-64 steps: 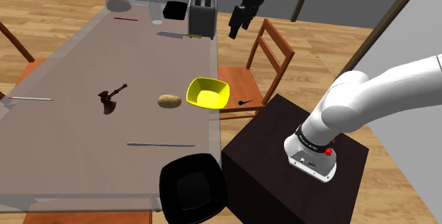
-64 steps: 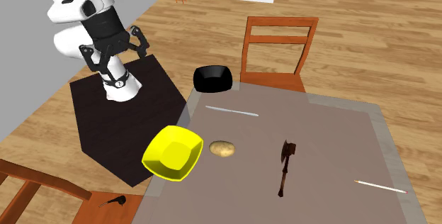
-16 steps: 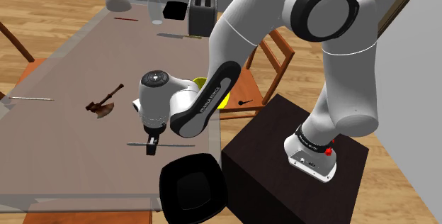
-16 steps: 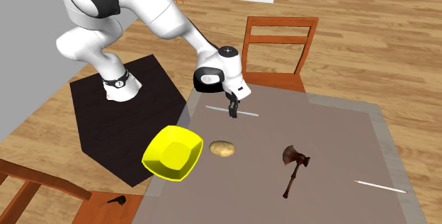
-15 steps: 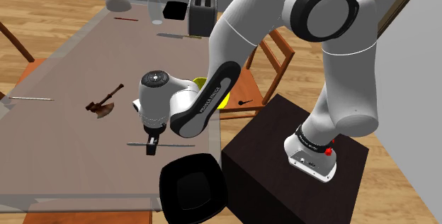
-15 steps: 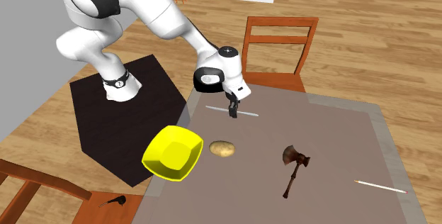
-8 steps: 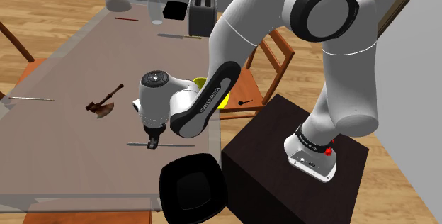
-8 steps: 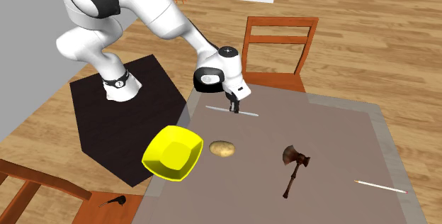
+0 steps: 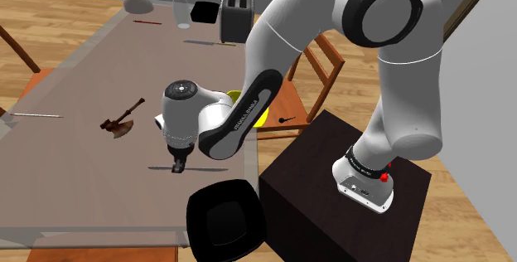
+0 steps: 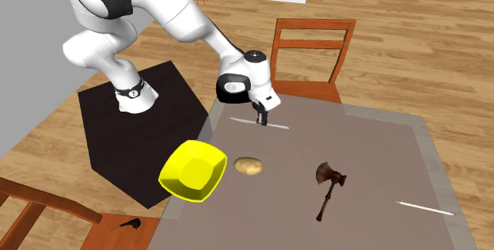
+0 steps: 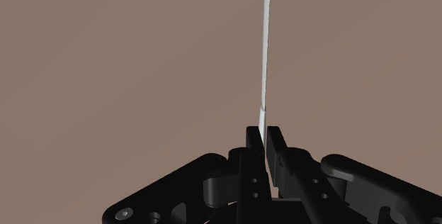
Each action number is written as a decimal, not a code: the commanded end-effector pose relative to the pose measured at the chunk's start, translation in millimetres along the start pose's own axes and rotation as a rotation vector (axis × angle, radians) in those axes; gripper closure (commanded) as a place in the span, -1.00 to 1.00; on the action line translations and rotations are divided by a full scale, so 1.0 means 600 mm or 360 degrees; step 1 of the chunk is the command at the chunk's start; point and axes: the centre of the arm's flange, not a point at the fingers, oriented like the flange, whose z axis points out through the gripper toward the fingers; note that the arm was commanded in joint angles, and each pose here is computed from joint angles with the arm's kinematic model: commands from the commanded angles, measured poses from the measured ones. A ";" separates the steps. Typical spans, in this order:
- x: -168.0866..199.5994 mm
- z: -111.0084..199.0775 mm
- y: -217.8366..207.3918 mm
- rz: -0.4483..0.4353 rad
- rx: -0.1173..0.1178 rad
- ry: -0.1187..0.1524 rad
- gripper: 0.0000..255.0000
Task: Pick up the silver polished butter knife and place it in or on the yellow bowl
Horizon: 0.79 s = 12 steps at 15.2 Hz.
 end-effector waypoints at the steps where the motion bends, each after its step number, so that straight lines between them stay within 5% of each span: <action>1: 0.002 -0.016 -0.002 0.0000 0.0000 0.0000 1.00; 12: 0.017 -0.112 -0.003 0.0000 0.0000 0.0000 1.00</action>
